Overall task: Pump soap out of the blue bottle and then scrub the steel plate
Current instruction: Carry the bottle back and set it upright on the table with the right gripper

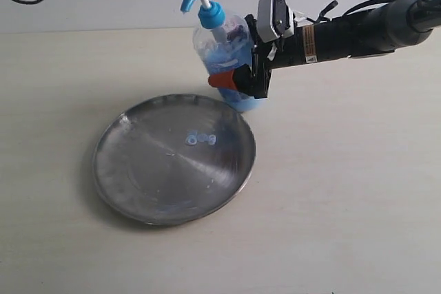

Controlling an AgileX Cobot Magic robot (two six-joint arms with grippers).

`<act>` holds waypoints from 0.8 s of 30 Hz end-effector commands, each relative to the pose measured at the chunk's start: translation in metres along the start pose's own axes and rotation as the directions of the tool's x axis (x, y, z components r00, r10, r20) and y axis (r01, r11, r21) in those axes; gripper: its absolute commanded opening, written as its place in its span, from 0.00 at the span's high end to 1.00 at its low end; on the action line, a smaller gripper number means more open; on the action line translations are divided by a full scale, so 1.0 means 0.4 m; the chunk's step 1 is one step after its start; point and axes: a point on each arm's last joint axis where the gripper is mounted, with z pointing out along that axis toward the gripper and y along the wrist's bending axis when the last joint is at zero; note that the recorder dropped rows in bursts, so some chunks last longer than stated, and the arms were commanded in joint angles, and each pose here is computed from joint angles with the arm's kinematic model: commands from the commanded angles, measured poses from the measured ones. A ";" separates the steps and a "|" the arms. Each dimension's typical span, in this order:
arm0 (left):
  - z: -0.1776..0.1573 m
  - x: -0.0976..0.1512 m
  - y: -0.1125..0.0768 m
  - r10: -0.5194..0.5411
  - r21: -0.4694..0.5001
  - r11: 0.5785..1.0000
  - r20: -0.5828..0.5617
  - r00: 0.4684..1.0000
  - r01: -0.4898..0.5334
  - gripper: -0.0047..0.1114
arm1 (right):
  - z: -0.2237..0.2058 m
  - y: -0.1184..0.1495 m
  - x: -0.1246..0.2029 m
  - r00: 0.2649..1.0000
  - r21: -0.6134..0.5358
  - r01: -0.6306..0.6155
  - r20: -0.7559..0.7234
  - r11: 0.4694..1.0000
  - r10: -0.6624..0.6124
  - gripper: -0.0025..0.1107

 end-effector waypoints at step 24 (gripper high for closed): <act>-0.255 -0.056 0.045 0.079 -0.220 0.975 0.303 0.950 -0.011 0.96 | -0.107 -0.103 -0.041 0.934 0.237 -0.315 0.249 0.919 0.256 0.98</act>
